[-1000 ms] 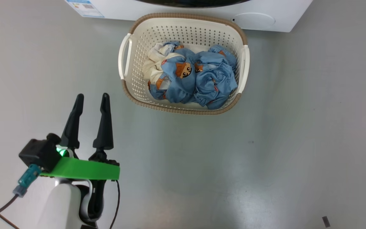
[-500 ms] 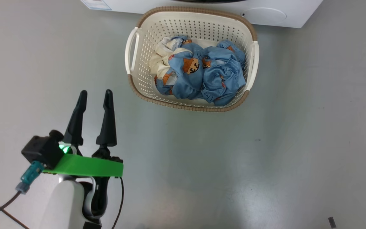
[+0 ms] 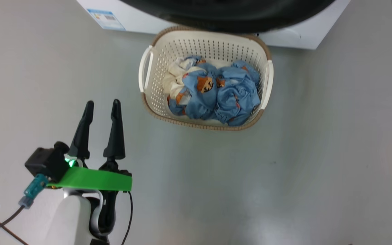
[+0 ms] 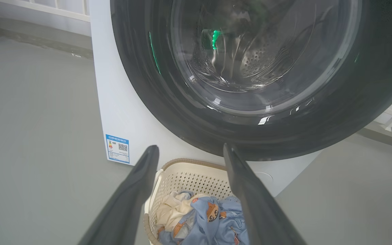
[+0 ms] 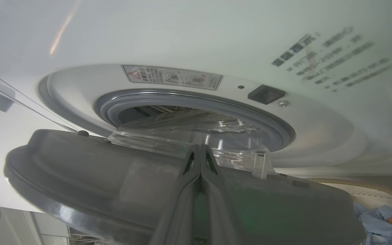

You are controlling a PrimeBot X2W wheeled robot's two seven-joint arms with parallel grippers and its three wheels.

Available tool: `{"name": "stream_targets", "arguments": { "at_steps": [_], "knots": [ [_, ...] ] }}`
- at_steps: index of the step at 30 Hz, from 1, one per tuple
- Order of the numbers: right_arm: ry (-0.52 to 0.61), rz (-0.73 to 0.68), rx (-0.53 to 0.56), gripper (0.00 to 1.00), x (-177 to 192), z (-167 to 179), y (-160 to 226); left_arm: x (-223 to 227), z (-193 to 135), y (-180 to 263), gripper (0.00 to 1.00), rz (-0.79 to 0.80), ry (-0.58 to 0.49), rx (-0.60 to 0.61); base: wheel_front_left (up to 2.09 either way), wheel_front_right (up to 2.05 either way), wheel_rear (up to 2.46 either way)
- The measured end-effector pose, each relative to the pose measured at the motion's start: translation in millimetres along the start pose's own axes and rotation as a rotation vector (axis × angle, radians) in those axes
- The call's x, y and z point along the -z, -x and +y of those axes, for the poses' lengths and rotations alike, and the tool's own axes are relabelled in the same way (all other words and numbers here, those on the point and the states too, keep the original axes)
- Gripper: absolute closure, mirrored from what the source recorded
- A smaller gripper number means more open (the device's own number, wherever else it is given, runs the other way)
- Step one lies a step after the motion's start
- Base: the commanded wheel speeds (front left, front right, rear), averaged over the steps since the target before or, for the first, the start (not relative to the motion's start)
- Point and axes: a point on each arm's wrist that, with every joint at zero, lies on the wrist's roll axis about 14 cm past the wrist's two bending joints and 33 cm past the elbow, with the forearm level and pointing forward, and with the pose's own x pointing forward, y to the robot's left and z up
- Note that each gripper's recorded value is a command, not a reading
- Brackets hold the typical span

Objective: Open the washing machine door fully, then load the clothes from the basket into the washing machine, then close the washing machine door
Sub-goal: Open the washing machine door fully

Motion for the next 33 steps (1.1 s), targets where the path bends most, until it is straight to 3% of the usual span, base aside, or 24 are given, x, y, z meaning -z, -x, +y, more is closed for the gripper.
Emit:
{"name": "stream_targets", "arguments": {
  "at_steps": [33],
  "knots": [
    [-0.107, 0.262, -0.028, 1.00, 154, 47, 70, -43, 39, 113, 0.00, -0.093, -0.039, -0.119, 0.00, 0.00, 0.00]
  ]
}}
